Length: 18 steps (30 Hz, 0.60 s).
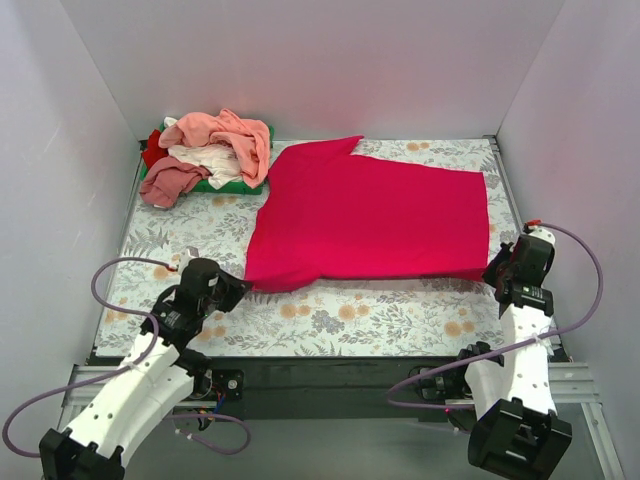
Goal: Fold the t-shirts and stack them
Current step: Flatten the tshirt out
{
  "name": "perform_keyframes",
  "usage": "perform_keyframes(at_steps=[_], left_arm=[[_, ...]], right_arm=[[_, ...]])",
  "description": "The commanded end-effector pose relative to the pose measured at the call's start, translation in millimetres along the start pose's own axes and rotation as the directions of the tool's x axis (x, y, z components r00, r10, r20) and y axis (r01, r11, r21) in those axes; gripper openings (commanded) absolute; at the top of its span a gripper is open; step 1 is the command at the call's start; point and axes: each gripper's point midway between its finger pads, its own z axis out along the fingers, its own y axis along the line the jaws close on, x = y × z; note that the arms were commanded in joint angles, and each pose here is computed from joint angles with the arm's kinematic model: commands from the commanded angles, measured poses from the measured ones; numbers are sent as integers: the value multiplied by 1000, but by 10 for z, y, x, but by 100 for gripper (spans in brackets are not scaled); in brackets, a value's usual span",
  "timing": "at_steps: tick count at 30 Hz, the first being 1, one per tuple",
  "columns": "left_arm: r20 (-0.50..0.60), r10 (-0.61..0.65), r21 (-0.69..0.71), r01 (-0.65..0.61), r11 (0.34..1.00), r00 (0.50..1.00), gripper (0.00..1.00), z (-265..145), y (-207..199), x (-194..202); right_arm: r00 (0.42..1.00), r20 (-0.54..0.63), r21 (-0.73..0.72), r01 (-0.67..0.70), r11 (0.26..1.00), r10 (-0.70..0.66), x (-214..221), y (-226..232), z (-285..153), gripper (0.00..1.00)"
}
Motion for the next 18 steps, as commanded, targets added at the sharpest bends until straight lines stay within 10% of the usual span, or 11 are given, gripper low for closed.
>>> perform_keyframes(at_steps=[1,16,18], left_arm=[[15,-30,12,30,999,999,0,-300,-144,-98],[-108,-81,-95,71,993,991,0,-313,315,248],[-133,-82,-99,69,993,988,18,-298,324,296]], right_arm=[[998,54,71,-24,997,20,-249,-84,-182,1],[997,-6,196,-75,978,78,-55,-290,-254,11],[995,-21,216,-87,972,94,3,-325,-248,13]])
